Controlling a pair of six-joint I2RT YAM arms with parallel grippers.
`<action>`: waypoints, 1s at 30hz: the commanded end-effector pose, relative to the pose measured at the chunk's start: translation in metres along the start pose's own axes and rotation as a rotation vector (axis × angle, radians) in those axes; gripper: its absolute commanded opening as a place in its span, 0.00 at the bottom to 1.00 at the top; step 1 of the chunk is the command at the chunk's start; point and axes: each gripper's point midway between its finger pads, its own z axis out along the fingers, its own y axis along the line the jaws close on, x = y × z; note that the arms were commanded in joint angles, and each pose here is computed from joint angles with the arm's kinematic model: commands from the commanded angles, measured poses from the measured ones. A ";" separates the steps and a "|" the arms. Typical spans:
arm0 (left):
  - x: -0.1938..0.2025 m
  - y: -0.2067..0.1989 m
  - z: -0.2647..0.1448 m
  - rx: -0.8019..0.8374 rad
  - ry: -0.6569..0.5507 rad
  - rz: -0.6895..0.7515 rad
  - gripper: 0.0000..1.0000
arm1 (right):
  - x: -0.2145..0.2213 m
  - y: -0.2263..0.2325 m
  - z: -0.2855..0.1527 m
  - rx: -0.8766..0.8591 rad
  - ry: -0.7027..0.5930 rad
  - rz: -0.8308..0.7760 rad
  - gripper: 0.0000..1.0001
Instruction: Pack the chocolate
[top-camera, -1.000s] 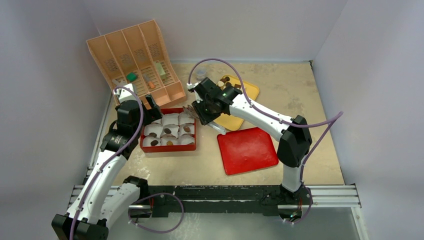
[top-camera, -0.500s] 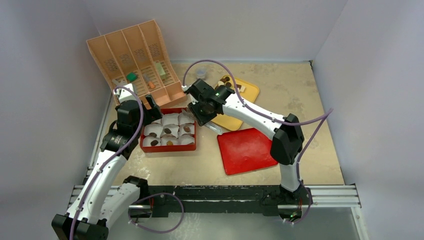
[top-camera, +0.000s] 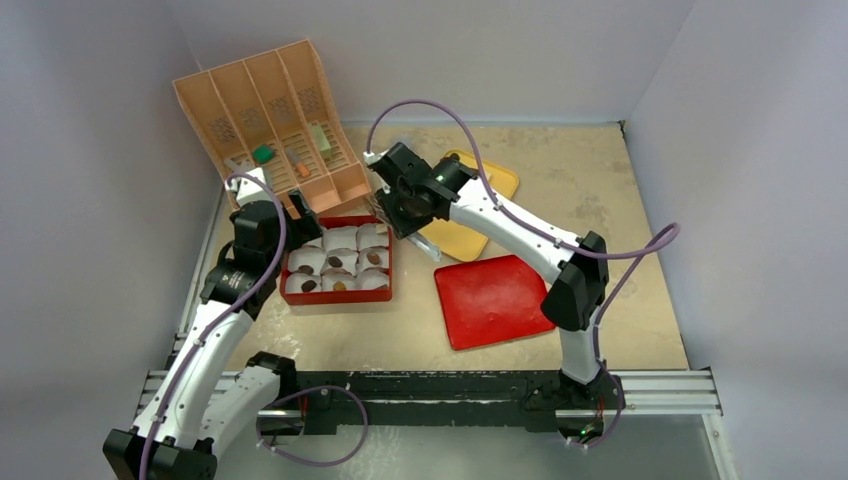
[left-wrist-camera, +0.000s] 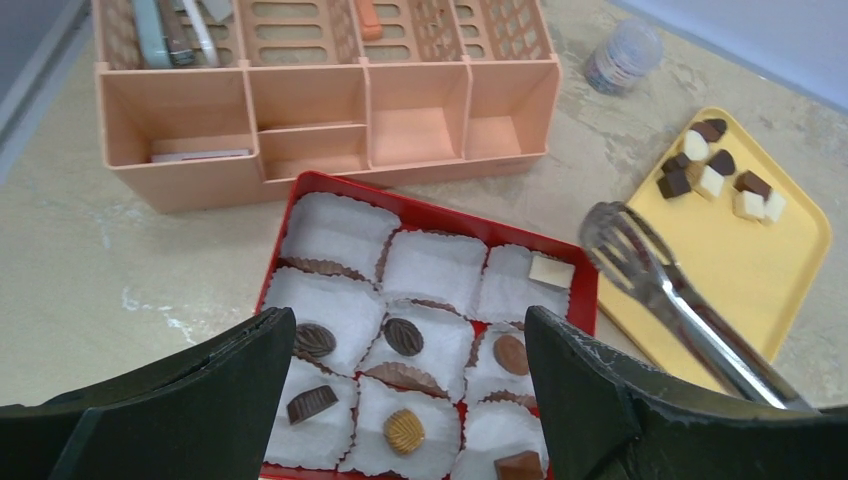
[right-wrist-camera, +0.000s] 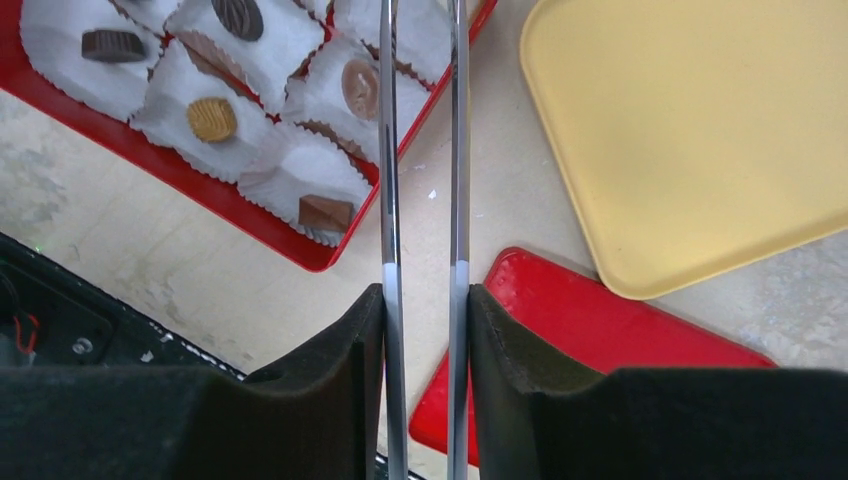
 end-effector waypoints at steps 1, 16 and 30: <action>-0.034 0.012 -0.015 -0.083 -0.111 -0.044 0.84 | -0.005 -0.001 -0.010 0.080 0.010 0.067 0.35; -0.072 0.052 -0.060 -0.276 -0.301 -0.108 0.85 | 0.014 0.027 0.018 0.300 0.072 0.096 0.36; -0.069 0.046 -0.061 -0.234 -0.301 -0.110 0.85 | 0.017 0.017 0.023 0.401 0.062 0.083 0.36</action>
